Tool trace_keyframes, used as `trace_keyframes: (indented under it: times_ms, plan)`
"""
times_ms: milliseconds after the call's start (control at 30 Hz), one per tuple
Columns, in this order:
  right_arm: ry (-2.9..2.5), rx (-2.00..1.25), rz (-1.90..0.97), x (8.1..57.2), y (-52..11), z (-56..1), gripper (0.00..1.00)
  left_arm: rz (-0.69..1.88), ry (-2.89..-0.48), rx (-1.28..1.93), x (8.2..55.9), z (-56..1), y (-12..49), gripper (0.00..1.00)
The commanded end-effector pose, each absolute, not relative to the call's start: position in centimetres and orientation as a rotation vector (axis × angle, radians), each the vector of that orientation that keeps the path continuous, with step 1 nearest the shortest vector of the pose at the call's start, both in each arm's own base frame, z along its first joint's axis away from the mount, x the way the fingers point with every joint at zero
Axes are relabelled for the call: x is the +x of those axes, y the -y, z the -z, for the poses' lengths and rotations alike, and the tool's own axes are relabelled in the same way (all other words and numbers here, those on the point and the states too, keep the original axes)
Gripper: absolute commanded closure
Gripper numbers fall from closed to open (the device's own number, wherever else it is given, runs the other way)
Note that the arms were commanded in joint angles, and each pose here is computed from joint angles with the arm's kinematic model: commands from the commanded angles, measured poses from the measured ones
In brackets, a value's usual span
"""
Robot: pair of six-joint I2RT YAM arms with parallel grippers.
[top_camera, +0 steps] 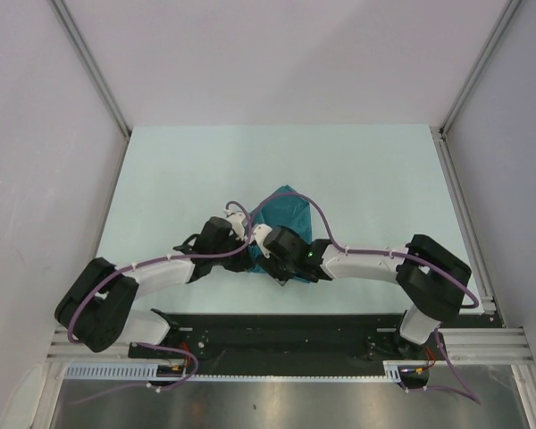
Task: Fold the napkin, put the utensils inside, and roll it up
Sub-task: Roll the napkin with the utensil
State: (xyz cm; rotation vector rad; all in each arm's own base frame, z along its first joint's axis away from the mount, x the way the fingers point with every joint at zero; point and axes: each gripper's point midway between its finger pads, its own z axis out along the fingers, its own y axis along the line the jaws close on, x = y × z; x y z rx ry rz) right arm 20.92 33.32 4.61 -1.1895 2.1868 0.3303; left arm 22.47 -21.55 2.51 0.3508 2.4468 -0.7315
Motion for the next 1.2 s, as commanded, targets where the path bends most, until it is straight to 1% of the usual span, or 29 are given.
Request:
trace_keyframes:
  times_ms: [0, 33, 300, 367, 467, 500, 567, 600, 633, 667, 733, 767, 800, 867, 900, 967, 1000, 1100, 1167]
  plan:
    - [-2.122, -1.231, -0.237, 20.7, -33.2, -4.5, 0.47, 0.746, -2.435, 0.324, 23.3, -3.3, 21.8, 1.0]
    - [-2.111, -1.233, -0.224, 20.5, -33.3, -4.7, 0.5, 0.748, -2.436, 0.321, 23.3, -3.3, 21.8, 1.0]
    - [-2.081, -1.242, -0.136, 19.9, -32.8, -4.0, 0.56, 0.755, -2.433, 0.31, 23.4, -3.4, 21.7, 1.0]
    - [-2.097, -1.245, -0.107, 20.1, -32.4, -3.2, 0.6, 0.76, -2.427, 0.31, 23.5, -3.6, 21.7, 1.0]
    - [-2.117, -1.244, -0.088, 20.3, -32.2, -2.6, 0.72, 0.775, -2.424, 0.318, 23.3, -3.6, 21.9, 1.0]
    - [-2.127, -1.255, -0.11, 20.0, -32.4, -2.5, 0.82, 0.794, -2.413, 0.327, 23.3, -3.9, 22.1, 1.0]
    - [-2.151, -1.272, -0.139, 19.9, -32.7, -2.4, 0.91, 0.807, -2.399, 0.33, 23.4, -4.1, 22.3, 1.0]
    - [-2.169, -1.291, -0.187, 19.5, -33.0, -2.3, 0.97, 0.818, -2.393, 0.335, 23.3, -4.3, 22.4, 1.0]
    - [-2.183, -1.302, -0.209, 19.3, -33.1, -2.3, 1.0, 0.824, -2.384, 0.337, 23.4, -4.5, 22.5, 1.0]
    - [-2.202, -1.332, -0.277, 18.6, -33.7, -2.5, 1.0, 0.831, -2.378, 0.337, 23.4, -4.8, 22.6, 1.0]
    - [-2.258, -1.342, -0.337, 18.2, -33.4, -2.5, 1.0, 0.853, -2.368, 0.324, 23.6, -5.3, 22.6, 0.88]
    - [-2.272, -1.361, -0.434, 17.6, -34.3, -3.1, 1.0, 0.866, -2.345, 0.311, 23.9, -6.0, 22.6, 0.83]
    - [-2.302, -1.353, -0.464, 17.8, -34.2, -3.2, 1.0, 0.866, -2.331, 0.293, 24.2, -6.5, 22.4, 0.69]
    - [-2.358, -1.366, -0.565, 17.0, -34.2, -3.6, 1.0, 0.863, -2.287, 0.269, 24.6, -7.9, 22.0, 0.57]
    - [-2.367, -1.365, -0.601, 17.1, -34.6, -3.9, 1.0, 0.855, -2.277, 0.252, 24.9, -8.2, 21.6, 0.48]
    - [-2.419, -1.361, -0.711, 16.7, -34.5, -4.3, 1.0, 0.819, -2.267, 0.22, 25.1, -8.7, 20.8, 0.38]
    - [-2.432, -1.352, -0.749, 16.9, -34.9, -4.5, 1.0, 0.808, -2.241, 0.216, 25.1, -9.5, 20.5, 0.31]
    - [-2.491, -1.33, -0.881, 16.9, -35.0, -4.8, 1.0, 0.737, -2.233, 0.18, 24.9, -9.9, 19.1, 0.24]
    - [-2.527, -1.307, -0.971, 17.3, -35.2, -4.8, 1.0, 0.699, -2.238, 0.162, 24.5, -9.5, 18.3, 0.22]
